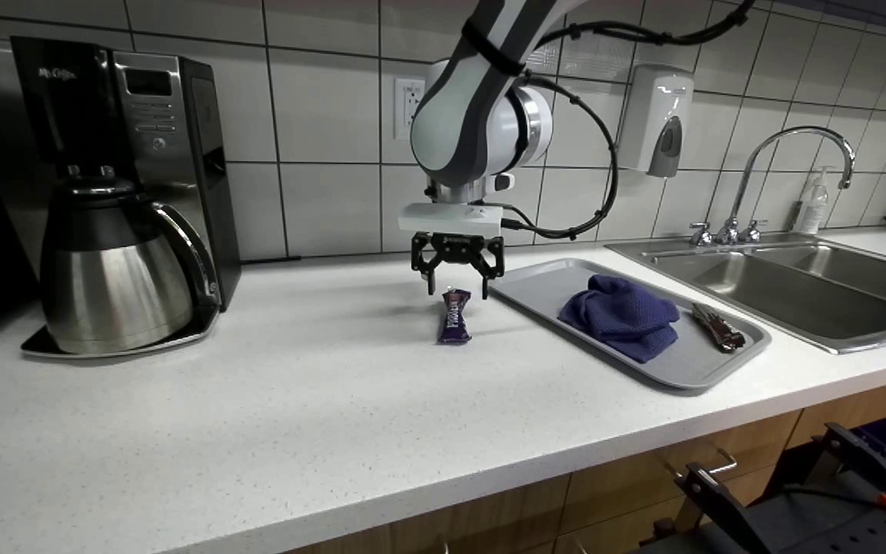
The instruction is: Remove the sachets from the tray, one at a time
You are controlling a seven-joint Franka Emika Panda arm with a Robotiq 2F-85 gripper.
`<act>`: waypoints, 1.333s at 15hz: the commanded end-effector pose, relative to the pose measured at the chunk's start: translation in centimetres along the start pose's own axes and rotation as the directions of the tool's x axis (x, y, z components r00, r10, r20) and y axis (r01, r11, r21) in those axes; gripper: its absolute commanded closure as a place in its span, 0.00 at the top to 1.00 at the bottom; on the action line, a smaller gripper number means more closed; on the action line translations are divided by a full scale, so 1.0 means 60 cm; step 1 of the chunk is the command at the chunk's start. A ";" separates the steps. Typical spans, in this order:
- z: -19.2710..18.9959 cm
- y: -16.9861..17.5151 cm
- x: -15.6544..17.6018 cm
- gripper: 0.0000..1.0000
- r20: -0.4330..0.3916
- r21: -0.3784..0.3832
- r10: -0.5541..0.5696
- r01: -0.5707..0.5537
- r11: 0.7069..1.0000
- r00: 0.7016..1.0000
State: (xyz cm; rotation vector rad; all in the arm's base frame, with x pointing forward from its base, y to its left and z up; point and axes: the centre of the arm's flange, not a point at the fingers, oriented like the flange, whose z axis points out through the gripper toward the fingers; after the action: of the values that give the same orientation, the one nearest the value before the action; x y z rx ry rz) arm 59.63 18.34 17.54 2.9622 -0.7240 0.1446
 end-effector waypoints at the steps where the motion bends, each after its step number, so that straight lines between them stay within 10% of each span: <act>1: -0.036 0.016 0.011 1.00 -0.030 0.000 0.041 -0.041 0.999 0.999; 20: -0.114 0.209 0.047 1.00 -0.082 0.007 0.157 -0.157 0.988 0.984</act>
State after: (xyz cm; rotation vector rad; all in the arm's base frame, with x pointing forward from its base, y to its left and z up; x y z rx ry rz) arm 58.25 8.72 23.97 2.8872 -0.9125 0.2459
